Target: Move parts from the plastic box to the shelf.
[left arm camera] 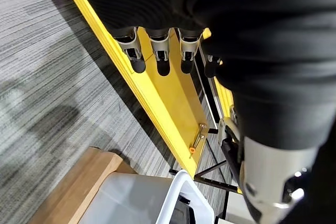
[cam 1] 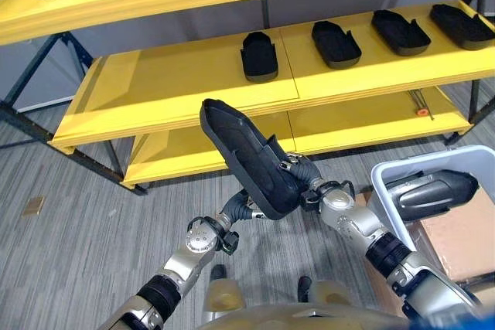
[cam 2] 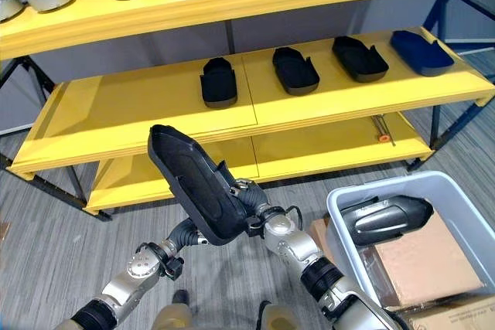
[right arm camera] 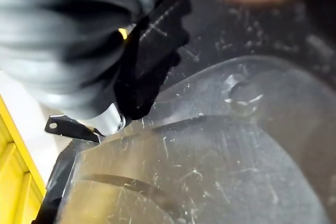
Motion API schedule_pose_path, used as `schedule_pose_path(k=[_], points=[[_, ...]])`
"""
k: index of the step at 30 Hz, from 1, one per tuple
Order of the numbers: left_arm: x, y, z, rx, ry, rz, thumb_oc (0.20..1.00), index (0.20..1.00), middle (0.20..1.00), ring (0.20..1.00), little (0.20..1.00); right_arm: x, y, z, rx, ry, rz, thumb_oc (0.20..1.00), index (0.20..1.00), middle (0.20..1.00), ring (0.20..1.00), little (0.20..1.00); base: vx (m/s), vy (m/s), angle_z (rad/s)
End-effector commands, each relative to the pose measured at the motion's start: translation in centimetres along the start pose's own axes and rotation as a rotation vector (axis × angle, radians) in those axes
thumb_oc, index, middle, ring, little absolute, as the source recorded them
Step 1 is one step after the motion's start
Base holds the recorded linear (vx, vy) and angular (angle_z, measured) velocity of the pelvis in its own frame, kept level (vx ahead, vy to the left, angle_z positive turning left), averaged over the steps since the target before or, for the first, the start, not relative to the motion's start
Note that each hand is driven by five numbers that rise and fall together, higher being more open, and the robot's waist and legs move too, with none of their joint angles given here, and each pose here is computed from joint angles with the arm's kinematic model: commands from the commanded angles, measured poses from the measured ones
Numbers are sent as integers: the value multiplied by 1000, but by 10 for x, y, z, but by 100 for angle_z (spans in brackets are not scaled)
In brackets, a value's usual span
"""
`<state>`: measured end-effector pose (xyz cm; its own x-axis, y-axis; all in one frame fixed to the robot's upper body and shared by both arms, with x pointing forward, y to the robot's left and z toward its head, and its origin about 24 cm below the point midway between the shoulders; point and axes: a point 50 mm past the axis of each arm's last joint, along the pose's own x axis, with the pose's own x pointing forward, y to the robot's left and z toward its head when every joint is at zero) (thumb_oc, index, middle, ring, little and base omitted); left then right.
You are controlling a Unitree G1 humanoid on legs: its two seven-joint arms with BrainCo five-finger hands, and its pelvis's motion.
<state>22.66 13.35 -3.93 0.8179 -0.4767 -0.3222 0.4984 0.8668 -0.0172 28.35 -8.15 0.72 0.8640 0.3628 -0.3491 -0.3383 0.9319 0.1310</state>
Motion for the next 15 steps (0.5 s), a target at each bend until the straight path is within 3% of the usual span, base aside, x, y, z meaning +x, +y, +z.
schedule_pose_path(k=[1,3,8,15], points=[[-5,5,14,-77,-116,60,1000,1000,1000,1000,1000,-1,23,38,22,-154,143,200,200,200,200,200,92,742,-31],[-5,1,11,-71,-101,30,1000,1000,1000,1000,1000,-8,11,24,54,-130,121,200,200,200,200,200,101,663,18],[-11,3,9,32,-90,26,1000,1000,1000,1000,1000,-9,14,23,82,-152,98,200,200,200,200,200,46,329,31],[-27,15,6,74,-105,83,1000,1000,1000,1000,1000,-6,24,45,95,-220,117,200,200,200,200,200,-2,229,-5]])
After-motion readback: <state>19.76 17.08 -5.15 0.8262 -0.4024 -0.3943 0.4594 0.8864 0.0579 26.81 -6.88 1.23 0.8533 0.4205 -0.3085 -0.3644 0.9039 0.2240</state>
